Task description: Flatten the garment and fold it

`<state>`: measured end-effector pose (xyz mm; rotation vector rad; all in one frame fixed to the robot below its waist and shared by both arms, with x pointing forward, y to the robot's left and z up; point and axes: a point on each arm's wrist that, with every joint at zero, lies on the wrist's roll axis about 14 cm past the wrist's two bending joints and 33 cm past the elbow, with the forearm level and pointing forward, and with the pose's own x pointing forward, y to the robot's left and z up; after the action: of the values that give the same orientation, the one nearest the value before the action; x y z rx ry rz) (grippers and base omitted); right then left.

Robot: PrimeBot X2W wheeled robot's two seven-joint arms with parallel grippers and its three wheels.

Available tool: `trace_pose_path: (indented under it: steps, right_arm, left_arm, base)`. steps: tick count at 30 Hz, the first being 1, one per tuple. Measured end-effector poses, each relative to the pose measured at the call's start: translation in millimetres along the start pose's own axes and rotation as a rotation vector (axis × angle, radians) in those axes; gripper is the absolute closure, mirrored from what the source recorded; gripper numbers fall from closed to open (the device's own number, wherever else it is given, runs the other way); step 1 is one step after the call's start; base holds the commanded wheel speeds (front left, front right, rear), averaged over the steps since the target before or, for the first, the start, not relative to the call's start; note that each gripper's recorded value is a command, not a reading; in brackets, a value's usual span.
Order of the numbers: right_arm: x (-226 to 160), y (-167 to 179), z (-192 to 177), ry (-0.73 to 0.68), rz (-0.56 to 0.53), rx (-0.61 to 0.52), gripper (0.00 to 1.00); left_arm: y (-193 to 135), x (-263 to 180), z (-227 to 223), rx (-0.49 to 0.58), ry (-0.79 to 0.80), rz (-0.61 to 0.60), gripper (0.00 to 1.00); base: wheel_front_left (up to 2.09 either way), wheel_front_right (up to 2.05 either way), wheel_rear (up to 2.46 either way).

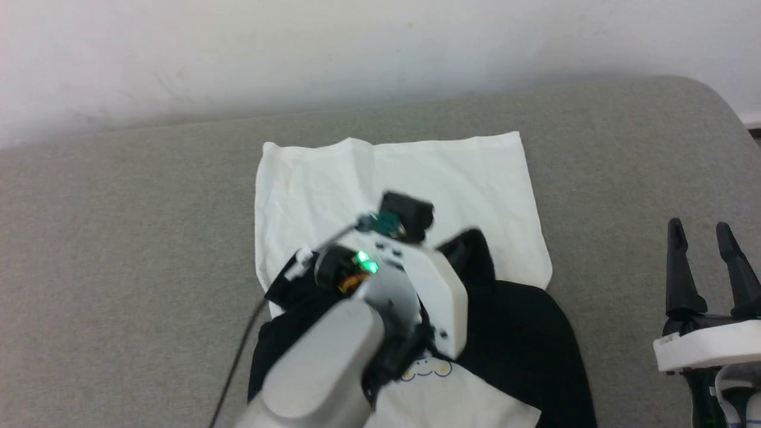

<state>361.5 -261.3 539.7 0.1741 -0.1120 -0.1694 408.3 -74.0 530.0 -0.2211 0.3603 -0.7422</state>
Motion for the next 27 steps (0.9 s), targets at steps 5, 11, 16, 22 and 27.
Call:
trace_pose_path:
  steps: [5,11,16,22,27]
  right_arm:
    - [-1,-9,-8,0.021,-0.030,0.002,0.00]
    - [-5,-18,-22,0.061,-0.057,-0.004,0.00]
    - [-3,-18,-23,0.063,-0.058,-0.001,0.00]
    - [-3,-14,-26,0.072,-0.047,0.008,0.00]
    - [-1,-7,-20,0.063,-0.024,0.003,0.00]
  left_arm:
    - [-19,9,-64,0.020,0.149,-0.050,1.00]
    - [-48,14,-93,0.050,0.210,-0.146,1.00]
    - [-72,6,-116,0.080,0.282,-0.223,0.86]
    - [-92,-7,-127,0.056,0.322,-0.282,0.00]
    - [-84,3,-73,0.028,0.119,-0.251,0.00]
  base:
    - [0.00,0.00,0.00]
    - [0.00,0.00,0.00]
    - [0.00,0.00,0.00]
    - [0.00,0.00,0.00]
    - [0.00,0.00,0.00]
